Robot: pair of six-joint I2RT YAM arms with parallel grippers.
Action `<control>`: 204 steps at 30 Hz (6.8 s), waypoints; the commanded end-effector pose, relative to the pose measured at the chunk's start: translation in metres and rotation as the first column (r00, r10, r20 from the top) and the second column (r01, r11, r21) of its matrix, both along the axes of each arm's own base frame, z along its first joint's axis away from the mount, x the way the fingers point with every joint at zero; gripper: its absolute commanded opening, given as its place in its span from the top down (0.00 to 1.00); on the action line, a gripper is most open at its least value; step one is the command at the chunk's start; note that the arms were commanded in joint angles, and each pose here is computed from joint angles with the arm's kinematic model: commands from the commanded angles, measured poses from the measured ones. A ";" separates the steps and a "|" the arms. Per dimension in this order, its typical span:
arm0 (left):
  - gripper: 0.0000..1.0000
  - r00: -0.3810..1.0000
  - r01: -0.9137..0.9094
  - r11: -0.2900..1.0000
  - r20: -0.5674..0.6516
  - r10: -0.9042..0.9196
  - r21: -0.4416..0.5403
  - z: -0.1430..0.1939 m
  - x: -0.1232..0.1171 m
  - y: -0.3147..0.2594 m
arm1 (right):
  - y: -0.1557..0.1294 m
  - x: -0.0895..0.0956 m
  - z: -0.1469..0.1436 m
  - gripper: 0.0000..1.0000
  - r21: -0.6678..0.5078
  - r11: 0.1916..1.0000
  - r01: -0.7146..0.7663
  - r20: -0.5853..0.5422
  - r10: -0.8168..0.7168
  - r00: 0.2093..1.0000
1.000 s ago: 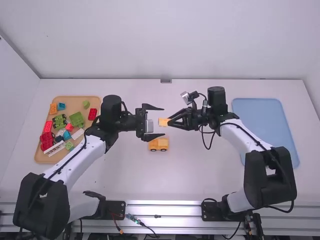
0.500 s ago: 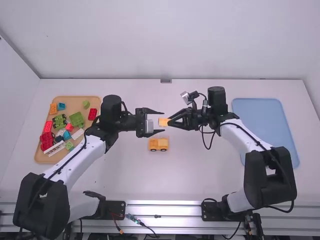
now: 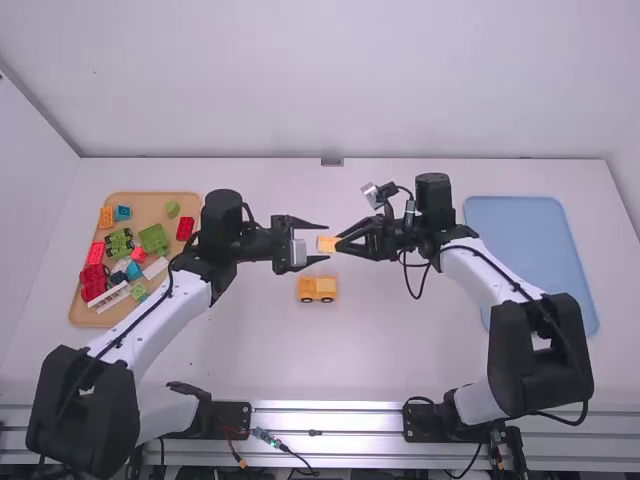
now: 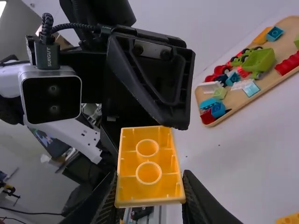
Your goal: Assemble lego blocks to make yellow taxi
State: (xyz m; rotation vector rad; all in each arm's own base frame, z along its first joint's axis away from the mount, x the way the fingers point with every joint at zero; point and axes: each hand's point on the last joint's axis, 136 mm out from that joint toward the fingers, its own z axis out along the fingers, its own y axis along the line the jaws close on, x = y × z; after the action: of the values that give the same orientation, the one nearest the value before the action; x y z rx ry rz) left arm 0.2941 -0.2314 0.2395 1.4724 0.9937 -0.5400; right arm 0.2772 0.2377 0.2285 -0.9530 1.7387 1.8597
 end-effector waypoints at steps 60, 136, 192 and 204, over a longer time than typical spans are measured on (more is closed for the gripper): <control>0.76 0.998 0.027 0.999 -0.051 -0.029 -0.033 0.002 -0.006 -0.002 | -0.002 0.007 0.005 0.01 -0.001 1.000 0.015 0.014 -0.015 1.000; 0.98 0.005 -0.016 0.975 -0.975 -0.221 -0.221 0.009 0.015 0.008 | 0.007 0.007 0.018 0.41 -0.078 0.986 0.150 0.985 0.052 0.165; 0.98 0.022 0.027 0.974 -0.974 -0.226 -0.226 0.012 0.007 -0.004 | 0.003 0.015 0.008 0.62 -0.125 0.969 0.212 0.976 0.081 0.205; 0.98 0.023 -0.012 0.974 -0.974 -0.224 -0.224 0.010 0.015 0.008 | 0.000 0.015 0.011 0.63 -0.111 0.972 0.205 0.976 0.068 0.206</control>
State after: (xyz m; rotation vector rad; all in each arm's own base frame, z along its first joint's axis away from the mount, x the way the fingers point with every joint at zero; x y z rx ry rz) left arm 0.3119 -0.2272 0.2444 0.7561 1.8992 -1.9457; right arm 0.2927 0.2399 0.2294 -1.6203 1.0533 0.5373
